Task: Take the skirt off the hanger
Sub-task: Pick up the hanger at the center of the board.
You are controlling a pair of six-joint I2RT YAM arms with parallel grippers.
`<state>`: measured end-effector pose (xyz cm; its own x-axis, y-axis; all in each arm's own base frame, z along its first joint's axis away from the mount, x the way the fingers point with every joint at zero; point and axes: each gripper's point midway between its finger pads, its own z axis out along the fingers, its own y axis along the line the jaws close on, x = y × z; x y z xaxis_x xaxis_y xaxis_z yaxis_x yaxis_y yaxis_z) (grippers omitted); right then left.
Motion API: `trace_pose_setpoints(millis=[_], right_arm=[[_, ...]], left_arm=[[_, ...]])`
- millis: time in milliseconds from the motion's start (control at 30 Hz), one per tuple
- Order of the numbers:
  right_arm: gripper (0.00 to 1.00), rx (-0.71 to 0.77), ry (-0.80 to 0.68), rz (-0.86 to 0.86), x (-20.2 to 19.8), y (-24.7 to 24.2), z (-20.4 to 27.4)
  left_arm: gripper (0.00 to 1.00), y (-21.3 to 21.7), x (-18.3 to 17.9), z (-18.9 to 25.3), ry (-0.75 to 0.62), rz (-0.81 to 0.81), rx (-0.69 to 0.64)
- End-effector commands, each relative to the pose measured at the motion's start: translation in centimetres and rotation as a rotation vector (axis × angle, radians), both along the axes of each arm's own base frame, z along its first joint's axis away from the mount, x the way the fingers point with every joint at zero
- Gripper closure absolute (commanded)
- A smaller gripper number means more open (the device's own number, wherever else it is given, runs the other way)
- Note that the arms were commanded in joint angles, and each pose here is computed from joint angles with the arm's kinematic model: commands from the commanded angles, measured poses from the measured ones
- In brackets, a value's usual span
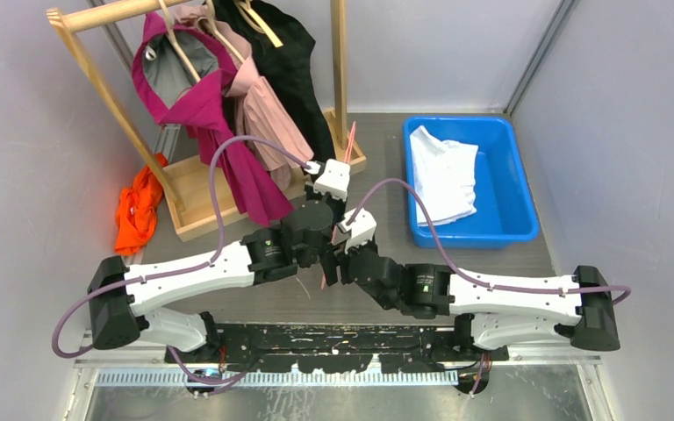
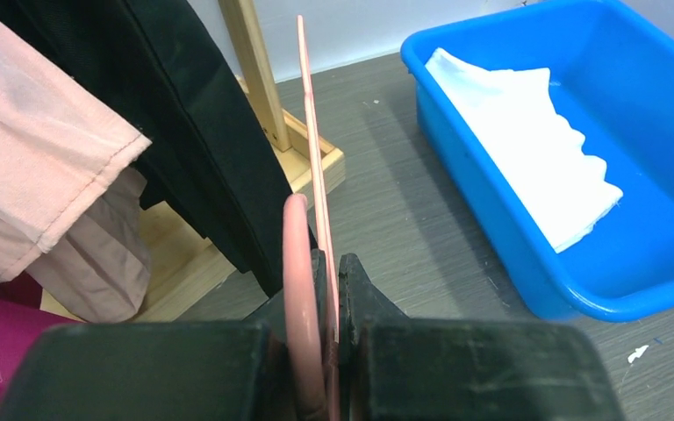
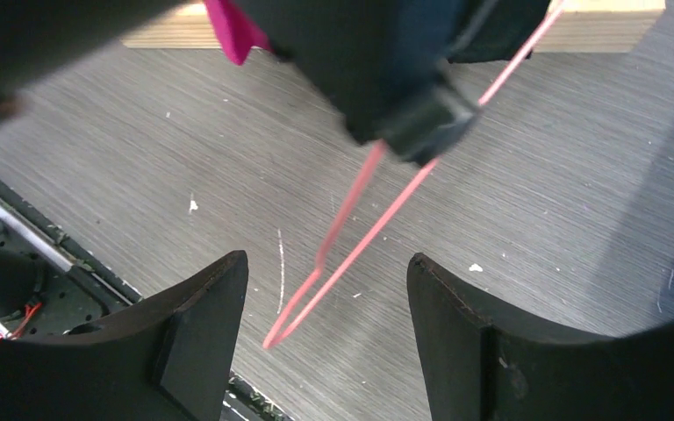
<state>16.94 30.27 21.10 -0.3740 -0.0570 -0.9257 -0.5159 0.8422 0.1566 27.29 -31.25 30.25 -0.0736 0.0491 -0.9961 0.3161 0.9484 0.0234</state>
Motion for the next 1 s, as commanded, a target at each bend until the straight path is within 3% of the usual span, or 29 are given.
trace_pose_setpoints(millis=[0, 567, 967], right_arm=[[0.28, 0.106, -0.091, -0.069, 0.4, 0.5, 4.3], [0.25, 0.097, -0.262, -0.521, 4.5, -3.8, 4.0], [0.15, 0.042, -0.296, -0.618, 5.4, -2.0, 2.8]], left_arm=[[1.00, -0.3, 0.1, 3.2, -0.041, 0.018, -0.065], [1.00, 2.0, -3.6, 7.9, -0.067, 0.004, -0.130], [1.00, 4.7, -5.1, 9.5, -0.082, 0.026, -0.148]])
